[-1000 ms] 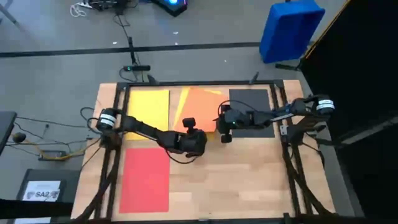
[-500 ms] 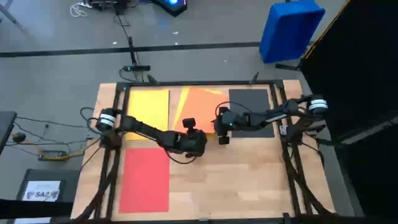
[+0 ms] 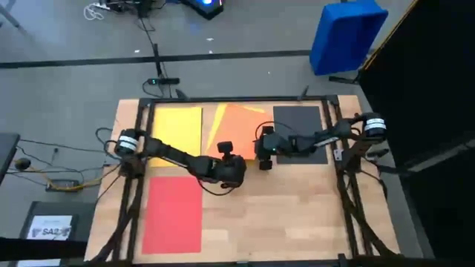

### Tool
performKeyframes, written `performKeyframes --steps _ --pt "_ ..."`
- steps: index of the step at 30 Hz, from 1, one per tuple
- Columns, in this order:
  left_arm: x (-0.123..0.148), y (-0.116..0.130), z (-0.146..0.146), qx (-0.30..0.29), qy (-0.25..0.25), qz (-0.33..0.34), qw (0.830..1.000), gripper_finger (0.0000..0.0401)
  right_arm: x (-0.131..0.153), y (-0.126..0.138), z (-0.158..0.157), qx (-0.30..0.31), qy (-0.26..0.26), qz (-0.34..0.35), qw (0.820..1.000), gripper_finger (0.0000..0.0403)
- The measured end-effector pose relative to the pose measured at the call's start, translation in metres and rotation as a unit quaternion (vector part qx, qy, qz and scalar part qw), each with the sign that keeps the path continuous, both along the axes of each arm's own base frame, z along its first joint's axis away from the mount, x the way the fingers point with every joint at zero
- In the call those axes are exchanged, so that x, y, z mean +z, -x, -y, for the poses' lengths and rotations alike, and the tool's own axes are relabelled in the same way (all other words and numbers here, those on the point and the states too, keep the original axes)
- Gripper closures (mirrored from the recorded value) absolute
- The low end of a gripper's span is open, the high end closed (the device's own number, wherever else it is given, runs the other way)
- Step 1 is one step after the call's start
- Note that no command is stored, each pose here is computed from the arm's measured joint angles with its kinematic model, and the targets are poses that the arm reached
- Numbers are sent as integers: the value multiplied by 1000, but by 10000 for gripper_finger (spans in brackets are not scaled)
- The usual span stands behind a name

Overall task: Organize paper
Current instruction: Put the orange paper to the bottom right of the table

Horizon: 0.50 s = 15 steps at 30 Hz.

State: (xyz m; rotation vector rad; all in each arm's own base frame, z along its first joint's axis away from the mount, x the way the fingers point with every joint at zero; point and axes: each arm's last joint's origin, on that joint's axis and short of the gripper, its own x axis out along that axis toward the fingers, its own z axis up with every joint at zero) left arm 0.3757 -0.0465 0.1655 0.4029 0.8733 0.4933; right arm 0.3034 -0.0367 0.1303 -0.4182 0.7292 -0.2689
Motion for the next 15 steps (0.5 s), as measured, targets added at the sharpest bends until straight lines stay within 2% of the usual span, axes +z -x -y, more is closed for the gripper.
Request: performKeyframes --steps 6,10,15 --pt "0 0 0 -6 8 -1 1000 401 0 -1 -4 12 2 0 1000 391" --pt "-2 0 2 -37 46 -16 998 392 0 -1 -4 12 11 -3 1000 400" --pt "3 8 3 -47 76 -43 995 346 1 0 -2 -1 48 -13 999 403"
